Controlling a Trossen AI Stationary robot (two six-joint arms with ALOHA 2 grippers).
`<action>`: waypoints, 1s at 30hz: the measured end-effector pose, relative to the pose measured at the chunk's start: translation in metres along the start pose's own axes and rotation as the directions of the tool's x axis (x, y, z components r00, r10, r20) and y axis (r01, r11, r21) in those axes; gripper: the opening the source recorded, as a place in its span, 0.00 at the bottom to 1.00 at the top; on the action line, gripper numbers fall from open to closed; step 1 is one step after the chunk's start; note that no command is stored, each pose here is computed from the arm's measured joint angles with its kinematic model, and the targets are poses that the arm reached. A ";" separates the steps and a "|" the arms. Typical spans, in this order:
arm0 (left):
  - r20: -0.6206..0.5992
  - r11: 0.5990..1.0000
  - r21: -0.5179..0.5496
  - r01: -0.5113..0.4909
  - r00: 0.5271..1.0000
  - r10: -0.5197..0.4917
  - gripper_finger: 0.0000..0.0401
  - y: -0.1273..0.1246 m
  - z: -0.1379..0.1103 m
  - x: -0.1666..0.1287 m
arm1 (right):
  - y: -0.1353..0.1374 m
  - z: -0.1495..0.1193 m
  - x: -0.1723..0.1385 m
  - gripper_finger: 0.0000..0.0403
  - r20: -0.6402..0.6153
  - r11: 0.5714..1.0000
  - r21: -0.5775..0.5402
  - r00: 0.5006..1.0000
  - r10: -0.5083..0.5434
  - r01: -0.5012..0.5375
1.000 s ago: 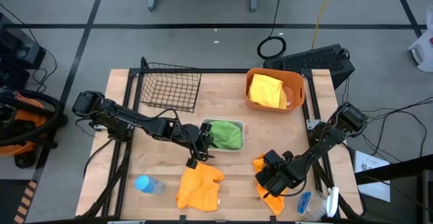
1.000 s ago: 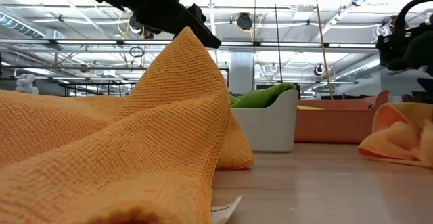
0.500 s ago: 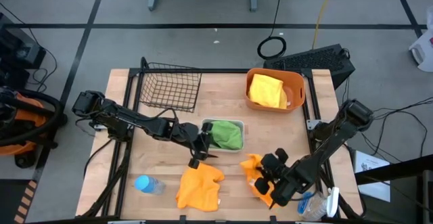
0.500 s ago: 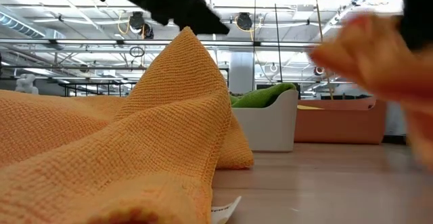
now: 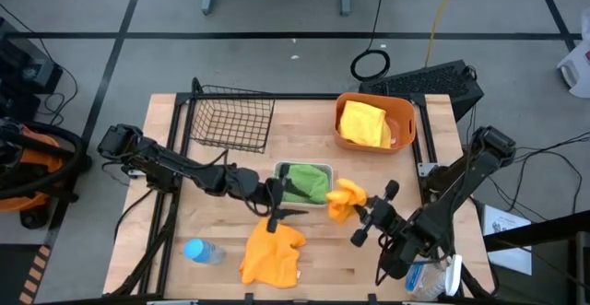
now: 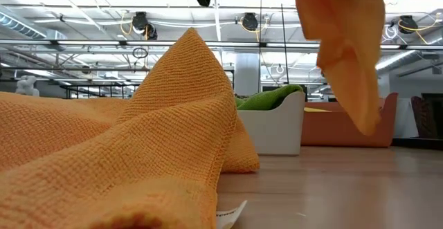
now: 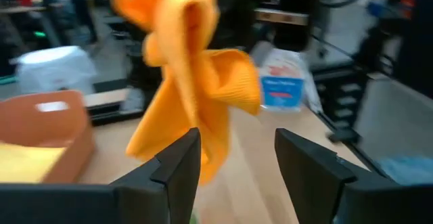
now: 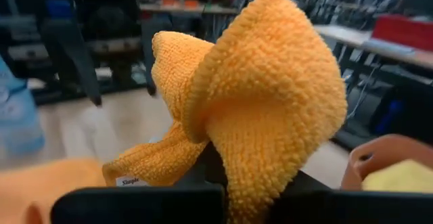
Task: Sort microfiber towel by color & place in baskets
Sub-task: Put the left orange microfiber cloth into the black wired basket
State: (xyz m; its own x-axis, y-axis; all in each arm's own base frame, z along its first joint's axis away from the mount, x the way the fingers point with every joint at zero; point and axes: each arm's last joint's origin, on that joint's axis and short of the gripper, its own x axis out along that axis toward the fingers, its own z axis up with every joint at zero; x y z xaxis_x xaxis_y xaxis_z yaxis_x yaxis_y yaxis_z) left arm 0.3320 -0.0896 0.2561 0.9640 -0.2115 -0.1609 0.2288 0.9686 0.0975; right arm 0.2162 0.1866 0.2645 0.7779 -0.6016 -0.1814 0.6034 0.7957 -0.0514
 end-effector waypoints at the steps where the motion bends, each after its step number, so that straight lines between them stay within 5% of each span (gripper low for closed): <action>1: 0.009 1.000 -0.006 -0.014 1.000 0.014 0.50 0.000 0.001 0.000 | 0.000 0.002 0.001 0.04 0.015 1.000 0.003 1.000 -0.008 0.008; 15: 0.185 0.999 -0.015 -0.034 0.982 0.036 0.87 -0.003 0.013 0.004 | 0.013 0.066 0.007 0.04 0.118 0.992 -0.071 0.987 0.112 -0.104; 25: 0.193 0.998 -0.018 -0.063 0.979 0.065 0.89 -0.003 -0.010 0.025 | 0.014 0.098 0.013 0.04 0.247 0.968 -0.153 0.940 0.234 -0.201; 30: 0.223 0.999 0.036 -0.008 0.975 0.000 0.89 -0.007 -0.016 0.036 | 0.013 0.101 0.021 0.04 0.263 0.959 -0.169 0.927 0.268 -0.229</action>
State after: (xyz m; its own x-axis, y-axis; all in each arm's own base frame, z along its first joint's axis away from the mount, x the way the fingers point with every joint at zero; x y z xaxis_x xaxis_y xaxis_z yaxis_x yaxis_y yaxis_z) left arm 0.3634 -0.1019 0.2339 0.9699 -0.2355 0.0618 0.2258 0.9649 0.1341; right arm 0.2580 0.1769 0.3590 0.9286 -0.3631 0.0763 0.3710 0.9122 -0.1742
